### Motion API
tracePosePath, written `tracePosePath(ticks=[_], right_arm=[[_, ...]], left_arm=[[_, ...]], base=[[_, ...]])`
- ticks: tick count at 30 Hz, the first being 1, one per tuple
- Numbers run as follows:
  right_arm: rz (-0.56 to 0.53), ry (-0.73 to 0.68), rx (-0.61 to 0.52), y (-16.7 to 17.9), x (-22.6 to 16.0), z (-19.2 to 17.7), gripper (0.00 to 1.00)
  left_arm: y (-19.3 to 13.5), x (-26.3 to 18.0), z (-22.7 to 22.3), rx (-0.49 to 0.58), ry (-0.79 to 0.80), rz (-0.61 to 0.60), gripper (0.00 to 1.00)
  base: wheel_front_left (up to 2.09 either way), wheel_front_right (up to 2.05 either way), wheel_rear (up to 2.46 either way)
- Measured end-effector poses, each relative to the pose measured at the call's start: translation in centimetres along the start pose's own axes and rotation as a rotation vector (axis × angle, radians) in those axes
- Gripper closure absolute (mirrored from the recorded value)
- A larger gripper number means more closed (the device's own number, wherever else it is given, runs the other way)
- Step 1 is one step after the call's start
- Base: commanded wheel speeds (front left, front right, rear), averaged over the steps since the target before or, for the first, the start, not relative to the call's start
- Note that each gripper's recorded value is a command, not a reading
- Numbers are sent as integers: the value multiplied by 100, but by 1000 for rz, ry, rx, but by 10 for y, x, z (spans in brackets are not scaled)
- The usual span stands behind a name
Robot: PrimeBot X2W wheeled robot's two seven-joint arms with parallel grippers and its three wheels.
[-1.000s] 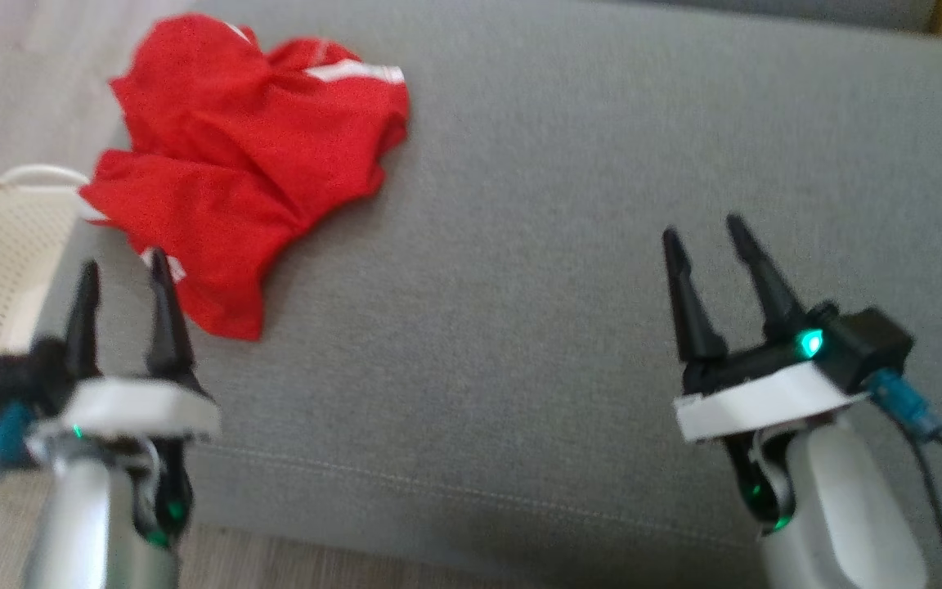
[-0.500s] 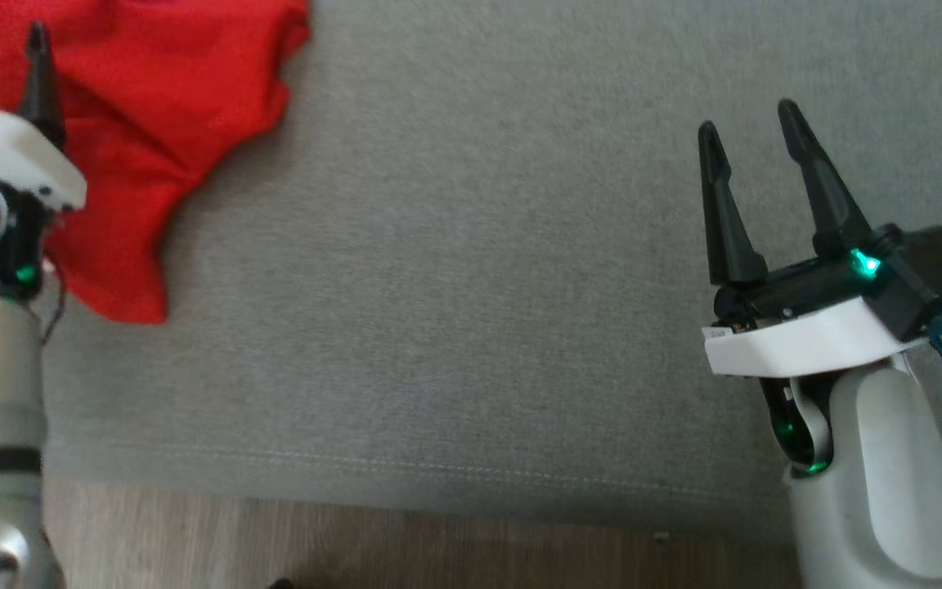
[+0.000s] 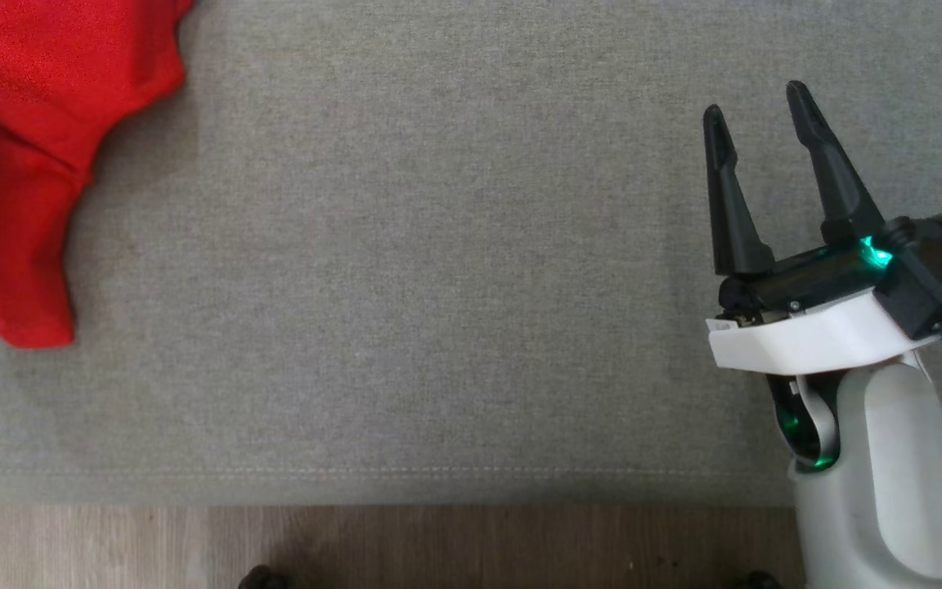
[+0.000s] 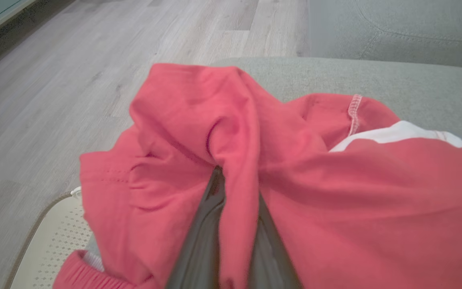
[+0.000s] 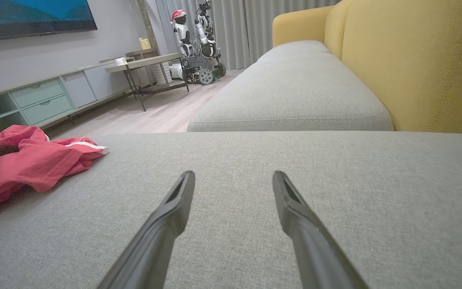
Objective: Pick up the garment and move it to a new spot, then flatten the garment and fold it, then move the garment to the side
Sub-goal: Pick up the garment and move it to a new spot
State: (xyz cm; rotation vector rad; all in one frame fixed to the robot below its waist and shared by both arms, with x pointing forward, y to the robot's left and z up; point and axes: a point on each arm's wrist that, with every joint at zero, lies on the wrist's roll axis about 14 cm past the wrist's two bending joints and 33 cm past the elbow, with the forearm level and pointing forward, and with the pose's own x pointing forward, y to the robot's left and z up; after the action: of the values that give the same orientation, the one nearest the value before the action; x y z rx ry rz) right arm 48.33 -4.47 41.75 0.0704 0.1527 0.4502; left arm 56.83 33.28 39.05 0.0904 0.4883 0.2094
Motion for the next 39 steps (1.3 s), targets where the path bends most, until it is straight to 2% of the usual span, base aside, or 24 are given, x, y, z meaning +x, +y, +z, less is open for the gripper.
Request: tracePosePath(ticks=[7,15,25,31,39], right_arm=[[8,-19,-6,4,-1,8,0],[24,-73,-9,14,-6,31,0],[44,-167,3,29,-22,70,0],[39,-197,8,34,-39,82,0],[-20,-236,18,17,-58,93,0]], left_arm=[[10,-10,22,-4,-117,19,100],[22,-40,80,-15,-325,33,100],[24,-124,204,-29,-724,-10,100],[-12,-172,231,-31,-854,-130,100],[-96,-205,244,-60,-873,-363,100]], base=[[0,0,0],[0,0,0],[0,0,0],[0,0,0],[0,0,0]])
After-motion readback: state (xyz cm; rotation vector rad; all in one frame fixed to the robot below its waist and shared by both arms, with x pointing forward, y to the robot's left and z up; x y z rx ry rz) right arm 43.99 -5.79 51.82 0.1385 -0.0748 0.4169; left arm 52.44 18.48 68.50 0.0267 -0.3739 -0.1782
